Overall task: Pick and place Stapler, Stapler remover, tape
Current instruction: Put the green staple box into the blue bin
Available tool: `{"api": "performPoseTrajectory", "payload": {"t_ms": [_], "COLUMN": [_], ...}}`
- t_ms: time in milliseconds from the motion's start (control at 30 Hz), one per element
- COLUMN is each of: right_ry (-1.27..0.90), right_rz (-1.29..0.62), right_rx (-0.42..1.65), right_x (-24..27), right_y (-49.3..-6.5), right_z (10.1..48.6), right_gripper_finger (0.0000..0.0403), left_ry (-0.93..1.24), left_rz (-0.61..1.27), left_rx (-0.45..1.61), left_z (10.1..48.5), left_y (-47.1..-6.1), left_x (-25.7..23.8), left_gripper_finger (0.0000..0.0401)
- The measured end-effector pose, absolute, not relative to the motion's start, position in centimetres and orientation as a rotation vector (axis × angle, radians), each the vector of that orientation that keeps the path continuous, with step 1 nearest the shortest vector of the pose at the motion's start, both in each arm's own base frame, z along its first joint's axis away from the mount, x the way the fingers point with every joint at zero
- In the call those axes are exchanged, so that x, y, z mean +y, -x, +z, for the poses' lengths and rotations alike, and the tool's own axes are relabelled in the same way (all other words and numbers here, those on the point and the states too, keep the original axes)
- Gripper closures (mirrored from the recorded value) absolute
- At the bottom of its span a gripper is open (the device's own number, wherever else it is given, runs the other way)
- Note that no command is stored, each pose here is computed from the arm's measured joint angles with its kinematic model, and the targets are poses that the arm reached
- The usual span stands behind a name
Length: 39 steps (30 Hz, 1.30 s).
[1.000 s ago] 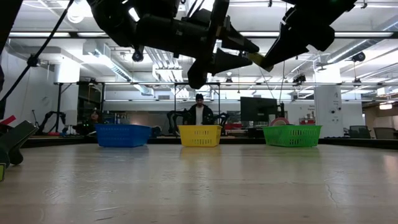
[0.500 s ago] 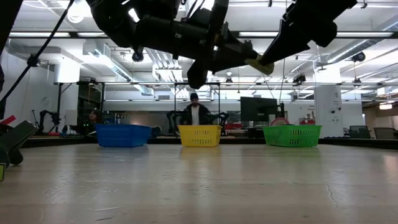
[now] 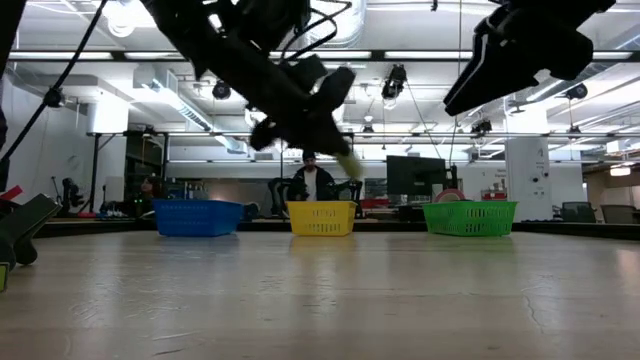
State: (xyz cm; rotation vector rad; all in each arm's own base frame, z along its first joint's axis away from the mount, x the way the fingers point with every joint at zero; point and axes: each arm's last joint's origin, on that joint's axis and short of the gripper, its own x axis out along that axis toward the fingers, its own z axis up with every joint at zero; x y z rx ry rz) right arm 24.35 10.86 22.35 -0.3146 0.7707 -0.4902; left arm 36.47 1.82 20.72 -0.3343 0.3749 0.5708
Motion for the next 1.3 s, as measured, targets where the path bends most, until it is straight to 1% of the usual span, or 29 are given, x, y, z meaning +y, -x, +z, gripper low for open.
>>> {"api": "performPoseTrajectory", "payload": {"t_ms": [167,367,567,700,900,1133,1233,1300], "right_ry": [0.331,0.39,0.416,0.409,0.408,0.403,0.396,0.395], "right_rz": [-0.514,-0.579,-0.615,-0.637,-0.639,-0.641,-0.643,-0.643], "right_rx": [0.78,0.761,0.744,0.733,0.733,0.73,0.727,0.726], "right_x": [10.6,10.1,9.8,9.6,9.6,9.6,9.6,9.6], "right_y": [-24.0,-23.6,-23.3,-23.3,-23.2,-23.2,-23.2,-23.2], "right_z": [21.6,20.6,20.0,19.8,19.7,19.7,19.7,19.8], "right_gripper_finger": [0.0193,0.0191,0.0197,0.0197,0.02,0.02,0.02,0.02], "left_ry": [0.28,0.253,0.3,0.39,0.463,0.443,0.449,0.454], "left_rz": [0.815,1.064,1.206,1.226,1.209,1.235,1.214,1.208], "left_rx": [0.467,0.515,0.586,0.633,0.715,0.786,0.832,0.863], "left_z": [22.4,24.8,25.3,25.2,24.4,23.2,22.4,21.9], "left_y": [-33.4,-29.1,-26.3,-25.4,-24.8,-24.9,-25.2,-25.3], "left_x": [3.2,4.8,7.5,9.6,11.8,12.7,12.9,13.0], "left_gripper_finger": [0.0346,0.0346,0.0346,0.0346,0.0346,0.0345,0.0337,0.0321]}}
